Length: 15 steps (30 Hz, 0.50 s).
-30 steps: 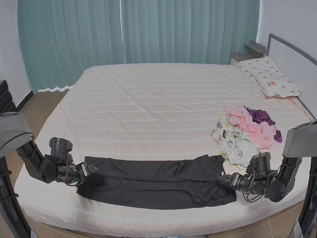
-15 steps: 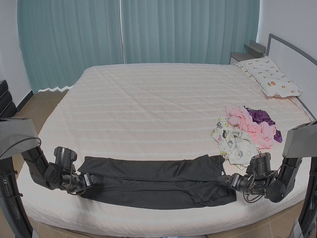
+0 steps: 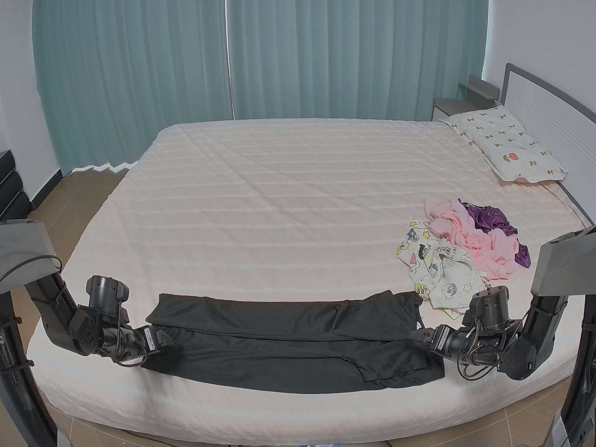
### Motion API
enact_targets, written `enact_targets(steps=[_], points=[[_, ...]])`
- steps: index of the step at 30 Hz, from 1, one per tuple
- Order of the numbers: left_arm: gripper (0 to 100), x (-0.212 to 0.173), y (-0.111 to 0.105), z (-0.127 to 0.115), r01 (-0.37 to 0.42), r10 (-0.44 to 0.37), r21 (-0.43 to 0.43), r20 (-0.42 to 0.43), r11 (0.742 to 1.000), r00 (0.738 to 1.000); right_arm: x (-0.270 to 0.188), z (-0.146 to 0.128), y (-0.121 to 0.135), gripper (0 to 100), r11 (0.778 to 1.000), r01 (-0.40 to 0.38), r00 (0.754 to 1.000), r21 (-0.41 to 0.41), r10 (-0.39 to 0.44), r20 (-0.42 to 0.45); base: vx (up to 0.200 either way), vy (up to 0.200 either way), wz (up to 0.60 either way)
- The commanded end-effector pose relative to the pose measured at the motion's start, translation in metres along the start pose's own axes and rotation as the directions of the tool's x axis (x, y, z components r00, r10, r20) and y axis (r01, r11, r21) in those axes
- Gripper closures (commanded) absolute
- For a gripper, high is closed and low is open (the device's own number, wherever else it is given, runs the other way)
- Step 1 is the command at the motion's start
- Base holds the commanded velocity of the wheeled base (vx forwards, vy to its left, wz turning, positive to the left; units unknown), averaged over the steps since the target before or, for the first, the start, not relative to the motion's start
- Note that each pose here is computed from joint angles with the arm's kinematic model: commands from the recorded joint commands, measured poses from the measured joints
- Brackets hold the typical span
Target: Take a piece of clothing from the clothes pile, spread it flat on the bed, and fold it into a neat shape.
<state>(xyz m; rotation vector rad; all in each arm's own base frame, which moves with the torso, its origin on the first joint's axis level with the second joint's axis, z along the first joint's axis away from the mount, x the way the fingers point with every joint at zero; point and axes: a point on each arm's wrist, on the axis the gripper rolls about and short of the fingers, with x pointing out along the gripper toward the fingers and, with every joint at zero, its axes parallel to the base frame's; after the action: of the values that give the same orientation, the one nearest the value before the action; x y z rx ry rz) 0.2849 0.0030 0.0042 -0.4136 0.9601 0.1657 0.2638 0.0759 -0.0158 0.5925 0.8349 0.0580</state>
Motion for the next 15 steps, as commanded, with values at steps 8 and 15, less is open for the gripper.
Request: enact_targets(steps=[8, 15], points=[[0, 0.015, -0.017, 0.020, 0.044, -0.045, 0.031, 0.054, 0.999, 0.998, 0.001, -0.001, 0.000, 0, 1.000, 0.002, 1.000, -0.001, -0.002, -0.003, 0.000, 0.000, 0.00], [0, 0.043, -0.017, 0.020, 0.033, -0.034, 0.028, 0.020, 0.999, 0.999, 0.002, -0.001, 0.000, 0, 1.000, 0.002, 1.000, -0.001, -0.002, -0.003, 0.000, 0.000, 0.00]])
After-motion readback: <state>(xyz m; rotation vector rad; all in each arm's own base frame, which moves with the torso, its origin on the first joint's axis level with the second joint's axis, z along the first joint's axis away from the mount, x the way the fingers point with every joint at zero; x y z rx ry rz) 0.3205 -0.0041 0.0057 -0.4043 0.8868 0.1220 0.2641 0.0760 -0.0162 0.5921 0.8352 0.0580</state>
